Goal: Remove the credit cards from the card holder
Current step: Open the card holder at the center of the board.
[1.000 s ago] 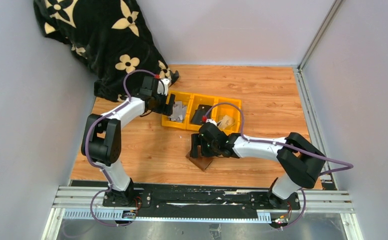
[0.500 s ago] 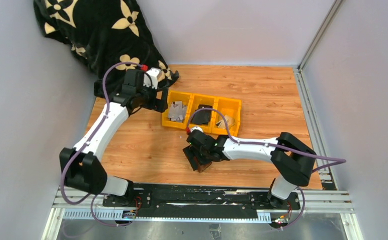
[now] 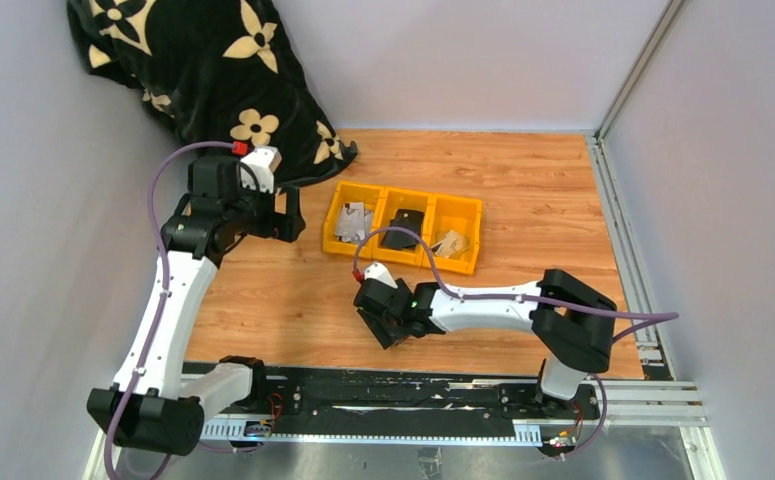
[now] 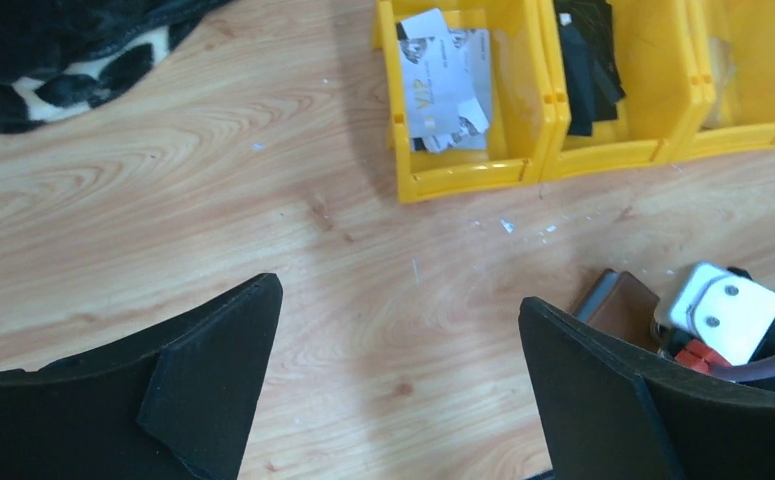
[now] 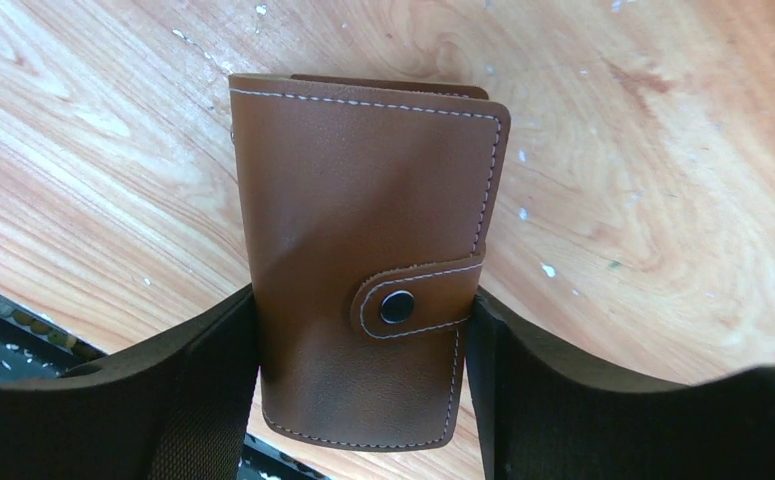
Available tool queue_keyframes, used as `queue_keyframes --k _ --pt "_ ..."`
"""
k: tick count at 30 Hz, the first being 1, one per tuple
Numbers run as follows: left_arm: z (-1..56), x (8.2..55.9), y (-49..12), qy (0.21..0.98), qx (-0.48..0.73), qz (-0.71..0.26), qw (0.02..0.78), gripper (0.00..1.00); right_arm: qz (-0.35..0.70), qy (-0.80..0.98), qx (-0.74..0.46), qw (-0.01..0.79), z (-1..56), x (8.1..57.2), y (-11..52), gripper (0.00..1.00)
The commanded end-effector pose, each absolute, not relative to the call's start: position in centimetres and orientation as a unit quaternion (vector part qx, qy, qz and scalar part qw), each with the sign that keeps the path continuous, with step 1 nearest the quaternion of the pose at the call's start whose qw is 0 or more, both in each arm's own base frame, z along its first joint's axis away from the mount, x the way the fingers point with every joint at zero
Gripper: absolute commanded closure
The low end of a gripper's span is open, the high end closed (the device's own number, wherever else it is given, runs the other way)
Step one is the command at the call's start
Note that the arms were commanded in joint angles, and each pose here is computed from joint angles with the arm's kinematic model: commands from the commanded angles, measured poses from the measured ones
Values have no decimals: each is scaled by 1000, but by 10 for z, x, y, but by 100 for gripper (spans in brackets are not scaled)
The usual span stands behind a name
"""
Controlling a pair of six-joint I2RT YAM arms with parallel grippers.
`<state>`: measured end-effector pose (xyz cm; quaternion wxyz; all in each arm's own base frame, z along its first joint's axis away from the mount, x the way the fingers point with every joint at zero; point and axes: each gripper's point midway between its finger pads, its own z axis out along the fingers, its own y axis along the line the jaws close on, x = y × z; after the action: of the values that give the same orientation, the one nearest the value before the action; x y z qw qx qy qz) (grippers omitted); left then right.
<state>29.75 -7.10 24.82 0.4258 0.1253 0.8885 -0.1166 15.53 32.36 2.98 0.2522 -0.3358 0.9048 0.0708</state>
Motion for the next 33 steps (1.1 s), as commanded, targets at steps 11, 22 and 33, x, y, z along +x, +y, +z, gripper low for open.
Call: queue_keyframes --k 11,22,33 --pt "245 223 -143 858 118 -362 344 0 258 782 -284 492 232 179 387 37" --pt "290 189 -177 782 151 -505 332 0 301 730 -302 535 289 174 424 40" --pt "315 188 -171 780 140 -491 362 0 306 721 -284 554 303 172 414 43"
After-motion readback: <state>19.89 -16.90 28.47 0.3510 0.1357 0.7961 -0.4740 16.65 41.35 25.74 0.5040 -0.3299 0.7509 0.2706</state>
